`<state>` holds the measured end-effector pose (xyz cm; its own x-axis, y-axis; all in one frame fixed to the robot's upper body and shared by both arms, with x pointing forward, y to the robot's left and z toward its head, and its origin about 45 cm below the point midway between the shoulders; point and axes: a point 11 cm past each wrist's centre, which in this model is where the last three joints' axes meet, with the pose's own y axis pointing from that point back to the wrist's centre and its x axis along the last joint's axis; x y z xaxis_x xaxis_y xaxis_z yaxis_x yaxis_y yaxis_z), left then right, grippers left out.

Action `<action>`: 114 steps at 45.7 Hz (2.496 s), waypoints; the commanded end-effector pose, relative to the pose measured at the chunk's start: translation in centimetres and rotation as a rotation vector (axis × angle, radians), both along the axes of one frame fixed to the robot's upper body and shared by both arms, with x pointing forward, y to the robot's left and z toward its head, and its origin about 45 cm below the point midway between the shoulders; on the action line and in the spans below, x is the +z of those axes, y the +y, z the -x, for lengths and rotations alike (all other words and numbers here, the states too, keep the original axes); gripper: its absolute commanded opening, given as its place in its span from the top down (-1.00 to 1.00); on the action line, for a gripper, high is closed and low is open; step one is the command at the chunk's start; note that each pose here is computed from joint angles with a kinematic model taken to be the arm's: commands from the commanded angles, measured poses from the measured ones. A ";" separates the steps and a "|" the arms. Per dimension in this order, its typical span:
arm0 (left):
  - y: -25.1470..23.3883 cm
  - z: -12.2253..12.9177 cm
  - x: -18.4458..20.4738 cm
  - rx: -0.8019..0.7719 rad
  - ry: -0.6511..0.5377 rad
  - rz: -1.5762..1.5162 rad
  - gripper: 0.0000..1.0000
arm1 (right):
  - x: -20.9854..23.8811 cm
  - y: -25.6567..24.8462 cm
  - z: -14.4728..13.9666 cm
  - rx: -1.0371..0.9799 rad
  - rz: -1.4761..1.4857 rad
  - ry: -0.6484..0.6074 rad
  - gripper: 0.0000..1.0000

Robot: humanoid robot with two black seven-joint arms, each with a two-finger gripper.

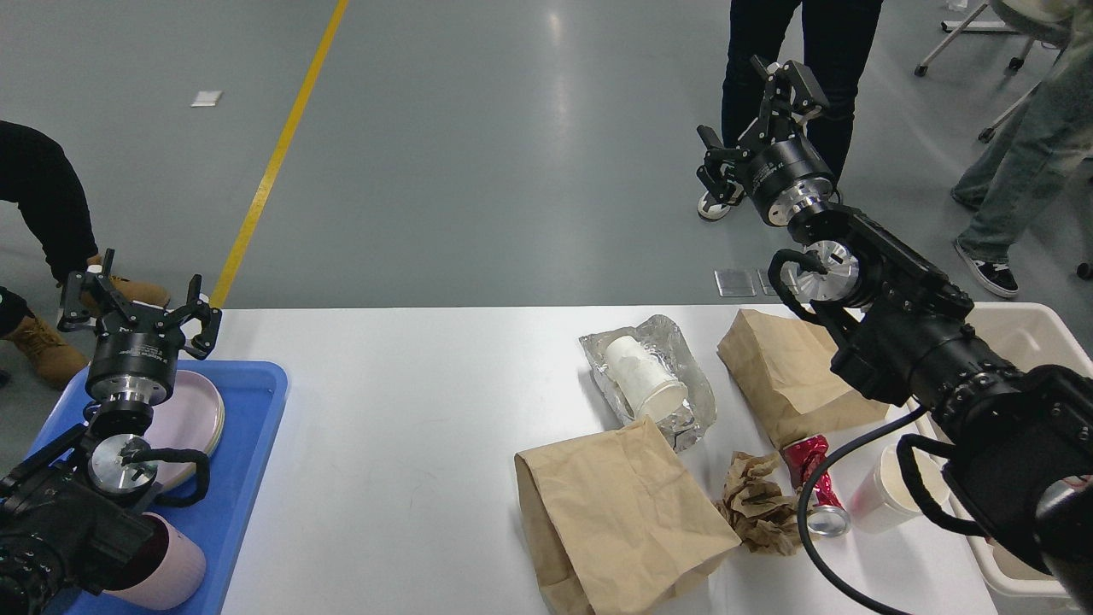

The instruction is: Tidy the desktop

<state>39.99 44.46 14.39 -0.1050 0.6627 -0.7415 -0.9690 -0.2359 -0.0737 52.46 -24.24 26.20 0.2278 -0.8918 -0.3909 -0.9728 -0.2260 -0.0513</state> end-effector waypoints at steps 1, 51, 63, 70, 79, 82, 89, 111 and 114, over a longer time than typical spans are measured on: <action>0.0 0.0 0.0 -0.001 -0.001 0.000 -0.92 | 0.7 -3.2 -0.1 -0.033 0.093 -0.007 -1.00; 0.0 0.0 0.0 -0.001 0.001 0.000 -0.92 | 17.2 -16.8 5.7 0.437 1.638 0.297 -1.00; 0.0 0.0 0.0 0.001 0.000 0.000 -0.92 | 17.7 -10.0 5.8 0.658 1.826 0.360 -1.00; 0.0 0.0 0.0 0.001 0.000 0.000 -0.92 | 17.7 -5.8 6.9 0.820 1.833 0.401 -1.00; 0.0 0.0 0.0 0.001 0.000 0.000 -0.92 | 16.9 -2.5 9.2 1.016 1.774 0.497 -1.00; 0.0 0.0 0.0 -0.001 -0.001 0.000 -0.92 | 16.9 -1.6 9.3 1.036 1.779 0.490 -1.00; 0.0 0.0 0.0 -0.001 -0.001 0.000 -0.92 | 17.0 -0.6 9.4 1.054 1.796 0.479 -1.00; 0.0 0.0 0.0 -0.001 0.001 0.000 -0.92 | 16.7 -0.2 11.2 1.159 1.738 0.579 -1.00; 0.0 0.0 0.0 0.001 0.000 0.000 -0.92 | 16.8 -0.4 11.2 1.156 1.745 0.581 -1.00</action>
<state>39.99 44.45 14.39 -0.1050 0.6627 -0.7415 -0.9692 -0.2353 -0.0730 41.39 -24.37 42.90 0.9665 0.0792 0.2440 -0.2401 -0.0557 0.9691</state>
